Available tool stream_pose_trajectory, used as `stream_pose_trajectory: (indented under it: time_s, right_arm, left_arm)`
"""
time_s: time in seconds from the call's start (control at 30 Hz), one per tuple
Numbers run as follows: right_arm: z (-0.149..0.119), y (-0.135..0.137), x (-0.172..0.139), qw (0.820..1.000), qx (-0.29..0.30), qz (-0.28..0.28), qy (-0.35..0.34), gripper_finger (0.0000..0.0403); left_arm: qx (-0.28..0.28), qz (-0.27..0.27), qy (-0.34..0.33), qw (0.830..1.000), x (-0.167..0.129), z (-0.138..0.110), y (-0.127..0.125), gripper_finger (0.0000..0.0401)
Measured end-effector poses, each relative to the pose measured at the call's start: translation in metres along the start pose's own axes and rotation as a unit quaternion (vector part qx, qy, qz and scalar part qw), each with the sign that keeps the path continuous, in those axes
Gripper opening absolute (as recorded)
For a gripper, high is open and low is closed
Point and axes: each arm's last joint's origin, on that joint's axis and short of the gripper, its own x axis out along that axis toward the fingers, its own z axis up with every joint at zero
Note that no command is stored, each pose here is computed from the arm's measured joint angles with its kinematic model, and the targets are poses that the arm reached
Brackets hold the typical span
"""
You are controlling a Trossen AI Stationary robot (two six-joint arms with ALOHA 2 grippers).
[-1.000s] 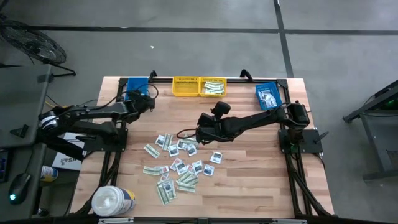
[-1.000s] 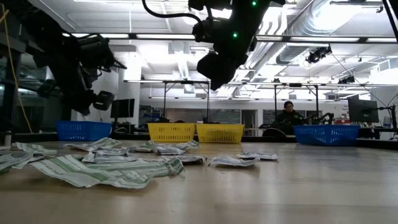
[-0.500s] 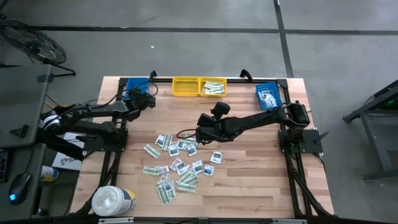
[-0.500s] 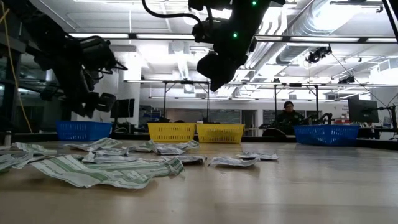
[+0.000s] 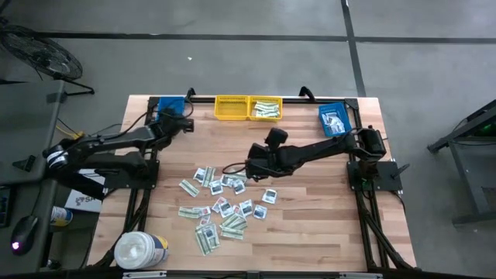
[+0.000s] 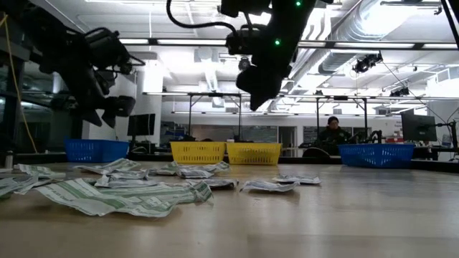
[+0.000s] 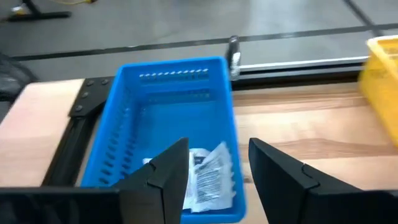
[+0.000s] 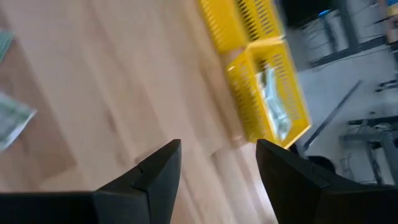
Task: Pick & Place First Aid Supplies
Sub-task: Put the black towelette pack into the right blue bin
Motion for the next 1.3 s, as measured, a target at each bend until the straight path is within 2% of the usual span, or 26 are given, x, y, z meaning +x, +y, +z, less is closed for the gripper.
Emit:
stream_pose_trajectory:
  time_s: [0.33, 0.57, 0.77, 0.93, 1.1, 1.3]
  right_arm:
    - [-0.015, 0.001, -0.002, 0.988, -0.073, 0.098, 0.09, 0.0202]
    - [-0.019, 0.006, -0.004, 0.965, -0.132, 0.193, 0.119, 0.0201]
    - [-0.02, 0.014, -0.009, 0.912, -0.185, 0.346, 0.12, 0.02]
    - [-0.015, 0.02, -0.013, 0.861, -0.239, 0.445, 0.063, 0.0197]
    - [-0.015, 0.022, -0.014, 0.819, -0.315, 0.48, 0.012, 0.0187]
    - [-0.031, 0.039, 0.006, 0.782, -0.4, 0.473, -0.074, 0.0177]
  left_arm:
    - [0.033, -0.116, -0.018, 0.993, -0.027, 0.008, -0.003, 0.0165]
    - [0.104, -0.216, -0.049, 0.97, -0.056, 0.002, -0.016, 0.0166]
    - [0.149, -0.275, -0.063, 0.948, -0.076, -0.007, -0.024, 0.0166]
    - [0.167, -0.325, -0.073, 0.928, -0.09, -0.012, -0.03, 0.0166]
    - [0.188, -0.362, -0.1, 0.908, -0.103, -0.013, -0.032, 0.0166]
    - [0.181, -0.375, -0.119, 0.901, -0.107, -0.008, -0.032, 0.0166]
